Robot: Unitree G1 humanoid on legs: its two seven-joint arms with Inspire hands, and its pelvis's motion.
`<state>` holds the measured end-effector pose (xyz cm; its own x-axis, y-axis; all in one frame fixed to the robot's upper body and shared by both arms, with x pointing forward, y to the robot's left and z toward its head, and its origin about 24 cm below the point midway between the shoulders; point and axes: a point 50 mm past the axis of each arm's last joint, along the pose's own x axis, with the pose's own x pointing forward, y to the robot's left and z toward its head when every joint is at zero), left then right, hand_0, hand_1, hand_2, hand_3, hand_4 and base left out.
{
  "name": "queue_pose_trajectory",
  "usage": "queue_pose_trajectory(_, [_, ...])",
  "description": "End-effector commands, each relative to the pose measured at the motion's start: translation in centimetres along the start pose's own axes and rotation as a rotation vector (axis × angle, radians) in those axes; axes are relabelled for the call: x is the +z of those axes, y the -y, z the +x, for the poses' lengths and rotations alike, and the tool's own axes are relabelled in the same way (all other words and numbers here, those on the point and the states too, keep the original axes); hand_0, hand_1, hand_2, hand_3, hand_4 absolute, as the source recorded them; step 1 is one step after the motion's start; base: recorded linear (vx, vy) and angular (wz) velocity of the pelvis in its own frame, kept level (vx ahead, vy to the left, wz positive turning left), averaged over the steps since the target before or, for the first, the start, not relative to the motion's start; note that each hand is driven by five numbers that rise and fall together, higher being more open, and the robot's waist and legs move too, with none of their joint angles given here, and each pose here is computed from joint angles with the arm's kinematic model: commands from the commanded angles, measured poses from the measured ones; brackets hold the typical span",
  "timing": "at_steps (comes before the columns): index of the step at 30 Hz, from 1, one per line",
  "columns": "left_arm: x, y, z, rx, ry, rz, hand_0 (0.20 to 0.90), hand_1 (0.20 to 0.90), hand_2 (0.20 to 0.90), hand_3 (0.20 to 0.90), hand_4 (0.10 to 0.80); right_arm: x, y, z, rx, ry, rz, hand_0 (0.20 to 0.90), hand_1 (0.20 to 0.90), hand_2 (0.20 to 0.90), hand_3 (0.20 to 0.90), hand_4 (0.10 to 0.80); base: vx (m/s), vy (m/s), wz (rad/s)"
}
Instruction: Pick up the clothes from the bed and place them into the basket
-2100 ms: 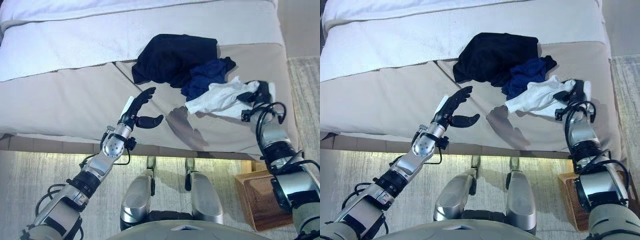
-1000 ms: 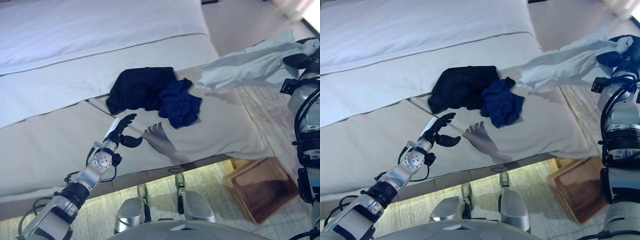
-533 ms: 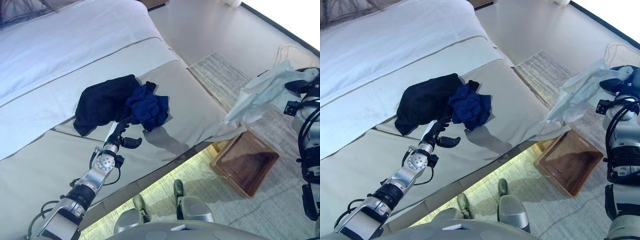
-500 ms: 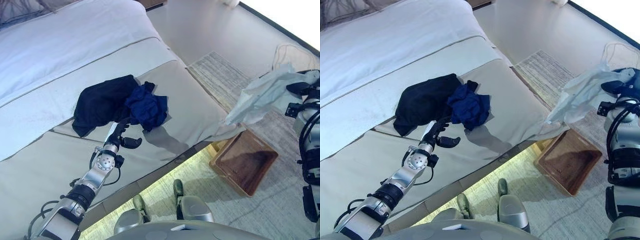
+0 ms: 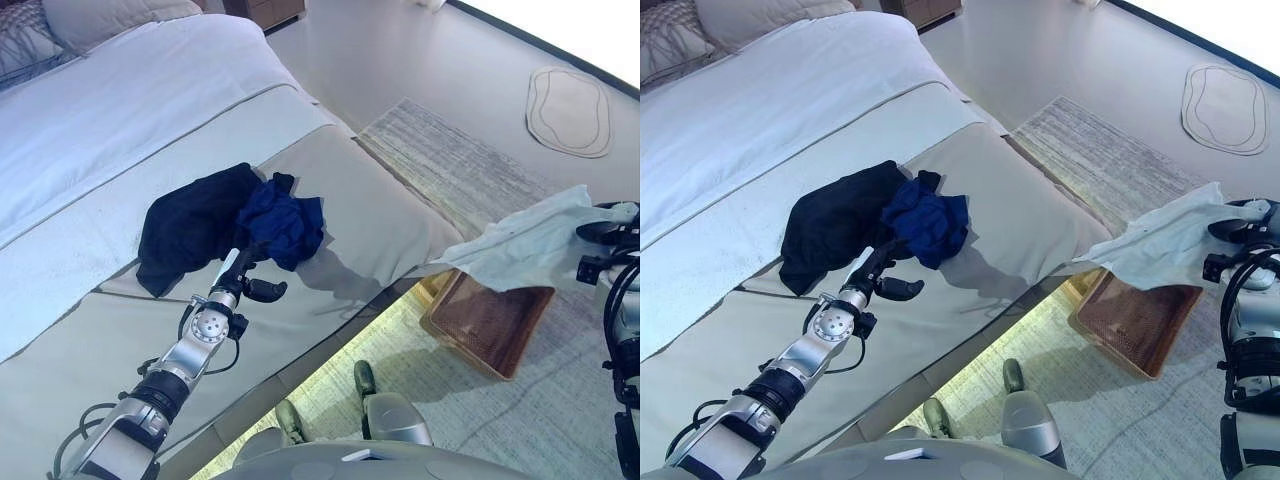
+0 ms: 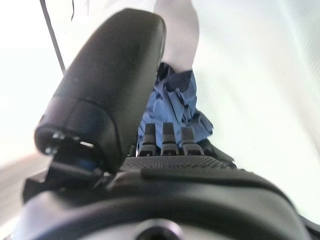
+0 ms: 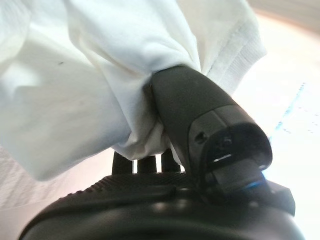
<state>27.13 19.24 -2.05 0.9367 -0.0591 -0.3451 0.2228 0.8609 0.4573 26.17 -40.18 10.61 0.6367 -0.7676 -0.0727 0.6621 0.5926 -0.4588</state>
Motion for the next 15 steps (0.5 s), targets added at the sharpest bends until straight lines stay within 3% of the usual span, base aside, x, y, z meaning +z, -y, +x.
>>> queue_pose_trajectory(1, [1.6,-0.9,0.1,-0.003,0.105,0.030,0.900,0.900,0.900,0.900,0.800,3.5,2.4,0.9,-0.121,0.146,0.011,0.300,0.300,0.300,0.200,0.100,-0.017,-0.087,-0.07])
queue_pose_trajectory(15, [4.0,0.2,0.6,-0.054,0.188,0.020,0.900,0.900,0.900,0.900,0.800,2.9,3.5,1.8,-0.175,0.086,0.039,0.300,0.300,0.300,0.200,0.100,-0.051,-0.057,-0.01])
